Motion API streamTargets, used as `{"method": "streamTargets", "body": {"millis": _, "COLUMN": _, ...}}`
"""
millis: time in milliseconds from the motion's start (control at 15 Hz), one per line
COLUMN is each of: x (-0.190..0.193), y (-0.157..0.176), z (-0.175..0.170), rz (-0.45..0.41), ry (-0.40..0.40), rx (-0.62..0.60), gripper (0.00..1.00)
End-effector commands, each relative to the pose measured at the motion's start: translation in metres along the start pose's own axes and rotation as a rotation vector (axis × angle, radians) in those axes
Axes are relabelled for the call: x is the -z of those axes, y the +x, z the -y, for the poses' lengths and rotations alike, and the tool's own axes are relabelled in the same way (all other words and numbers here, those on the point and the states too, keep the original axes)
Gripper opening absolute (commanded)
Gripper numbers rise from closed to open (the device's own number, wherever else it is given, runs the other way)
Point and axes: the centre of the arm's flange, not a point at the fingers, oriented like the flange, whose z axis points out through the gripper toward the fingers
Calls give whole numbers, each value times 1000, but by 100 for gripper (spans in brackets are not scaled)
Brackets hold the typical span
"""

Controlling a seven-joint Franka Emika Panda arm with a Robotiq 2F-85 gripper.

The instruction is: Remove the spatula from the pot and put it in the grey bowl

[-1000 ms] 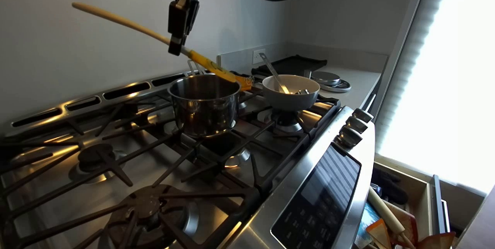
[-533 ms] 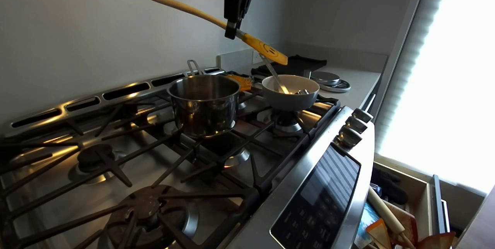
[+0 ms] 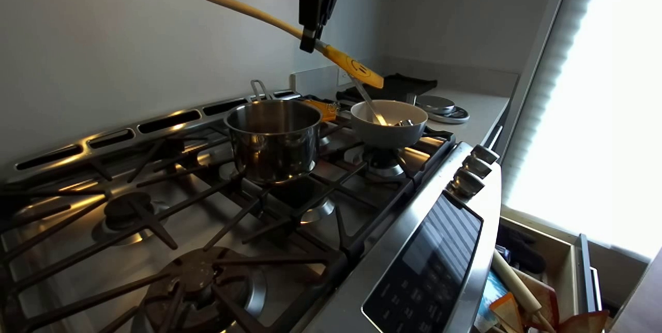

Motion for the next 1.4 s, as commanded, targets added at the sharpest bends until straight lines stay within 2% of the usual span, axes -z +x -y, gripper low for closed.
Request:
{"method": "streamTargets", "body": {"millis": 0, "x": 15, "y": -53, "z": -20, "rz": -39, "ry": 67, "rx": -53, "gripper": 6}}
{"method": "streamTargets", "body": {"millis": 67, "x": 16, "y": -66, "z": -25, "rz": -58, "ry": 111, "rx": -50, "gripper": 6}}
{"method": "streamTargets", "body": {"millis": 267, "x": 27, "y": -105, "z": -36, "rz": -126, "ry": 139, "rx": -48, "gripper": 6}}
{"method": "streamTargets", "body": {"millis": 333, "x": 9, "y": -69, "z": -37, "rz": -94, "ry": 116, "rx": -52, "gripper": 22}}
{"method": "streamTargets", "body": {"millis": 533, "x": 20, "y": -90, "z": -43, "rz": -119, "ry": 116, "rx": -57, "gripper": 22}}
{"method": "streamTargets", "body": {"millis": 600, "x": 21, "y": -90, "z": -42, "rz": -121, "ry": 115, "rx": -56, "gripper": 6}}
{"method": "streamTargets", "body": {"millis": 733, "x": 23, "y": -107, "z": -49, "rz": -179, "ry": 213, "rx": 41, "gripper": 6}}
{"method": "streamTargets", "body": {"millis": 867, "x": 29, "y": -131, "z": -58, "rz": -233, "ry": 283, "rx": 84, "gripper": 6}}
{"method": "streamTargets", "body": {"millis": 1067, "x": 37, "y": -164, "z": -77, "rz": -310, "ry": 317, "rx": 101, "gripper": 6}}
{"method": "streamTargets", "body": {"millis": 1133, "x": 42, "y": -172, "z": -86, "rz": -336, "ry": 312, "rx": 67, "gripper": 6}}
{"method": "streamTargets", "body": {"millis": 1200, "x": 35, "y": -147, "z": -78, "rz": -289, "ry": 292, "rx": 75, "gripper": 22}}
{"method": "streamTargets", "body": {"millis": 1333, "x": 40, "y": -163, "z": -90, "rz": -314, "ry": 290, "rx": 62, "gripper": 22}}
